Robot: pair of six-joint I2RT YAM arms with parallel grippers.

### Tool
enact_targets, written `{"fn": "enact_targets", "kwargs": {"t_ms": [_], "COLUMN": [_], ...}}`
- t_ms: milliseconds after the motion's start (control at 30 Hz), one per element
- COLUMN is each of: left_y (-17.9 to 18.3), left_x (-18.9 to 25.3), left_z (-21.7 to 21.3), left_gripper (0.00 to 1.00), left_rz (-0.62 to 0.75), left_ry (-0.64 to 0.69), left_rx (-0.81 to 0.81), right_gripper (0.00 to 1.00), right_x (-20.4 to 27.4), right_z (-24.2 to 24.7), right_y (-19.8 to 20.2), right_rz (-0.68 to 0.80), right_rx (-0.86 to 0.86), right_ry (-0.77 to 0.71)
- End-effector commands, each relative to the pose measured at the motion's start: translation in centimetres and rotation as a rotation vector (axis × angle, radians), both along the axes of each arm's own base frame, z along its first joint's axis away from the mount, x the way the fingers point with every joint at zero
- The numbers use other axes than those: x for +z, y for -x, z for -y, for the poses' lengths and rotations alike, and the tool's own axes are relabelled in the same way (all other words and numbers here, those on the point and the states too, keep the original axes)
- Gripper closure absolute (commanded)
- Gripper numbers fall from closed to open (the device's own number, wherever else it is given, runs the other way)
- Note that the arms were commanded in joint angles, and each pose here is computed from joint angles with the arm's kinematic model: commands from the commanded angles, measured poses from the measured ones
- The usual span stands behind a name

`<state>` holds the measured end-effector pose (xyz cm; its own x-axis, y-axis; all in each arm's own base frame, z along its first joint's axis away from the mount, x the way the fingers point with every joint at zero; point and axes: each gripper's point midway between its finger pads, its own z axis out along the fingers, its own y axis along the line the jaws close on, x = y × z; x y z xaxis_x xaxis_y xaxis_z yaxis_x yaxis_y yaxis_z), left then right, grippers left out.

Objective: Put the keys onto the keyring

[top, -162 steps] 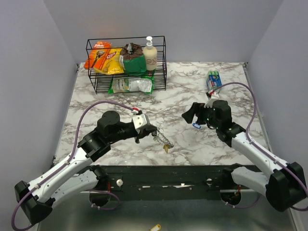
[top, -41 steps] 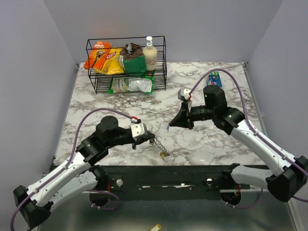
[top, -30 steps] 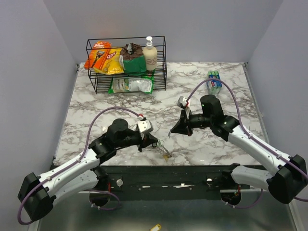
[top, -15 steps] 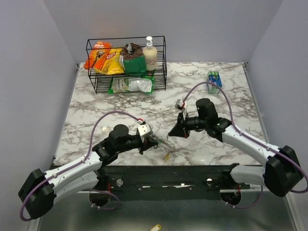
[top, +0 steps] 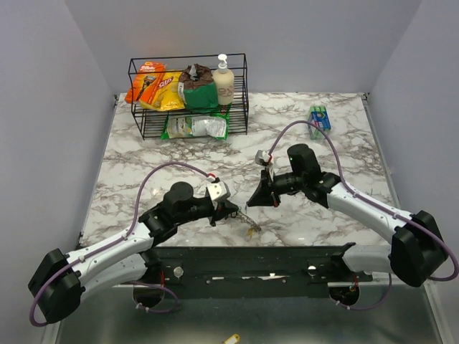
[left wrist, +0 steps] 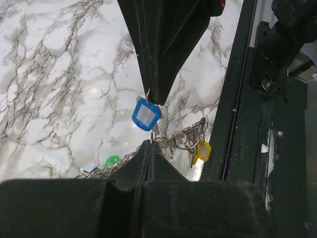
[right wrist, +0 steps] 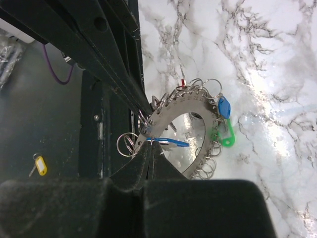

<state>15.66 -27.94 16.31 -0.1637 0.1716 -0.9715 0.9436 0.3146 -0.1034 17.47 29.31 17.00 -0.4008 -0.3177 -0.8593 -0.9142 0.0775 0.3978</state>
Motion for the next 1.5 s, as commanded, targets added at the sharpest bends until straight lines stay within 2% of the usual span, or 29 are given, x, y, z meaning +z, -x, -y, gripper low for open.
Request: {"fn": "enact_targets", "kwargs": {"t_ms": [0,1033,1467], "left_y": [-0.7,-1.1,-0.9], "left_x": [1.5,1.3,2.1], "left_z": [0.6,1.0,0.8], "left_gripper": [1.00,1.00,1.00], "left_rz": [0.046,0.056,0.085], "left_ry": [0.004,-0.043,-0.049], "left_rx": [0.002,0.000,-0.004], "right_gripper": [1.00,1.00,1.00], "right_x": [0.8,-0.5,-3.0], "right_z": [-0.8,-2.4,-2.2], "right_y": [0.6,0.8,0.0], "right_rz": [0.017,0.023,-0.007], "right_rx": [0.060,0.099,0.062], "right_ry": [-0.012,0.087,0.200]}}
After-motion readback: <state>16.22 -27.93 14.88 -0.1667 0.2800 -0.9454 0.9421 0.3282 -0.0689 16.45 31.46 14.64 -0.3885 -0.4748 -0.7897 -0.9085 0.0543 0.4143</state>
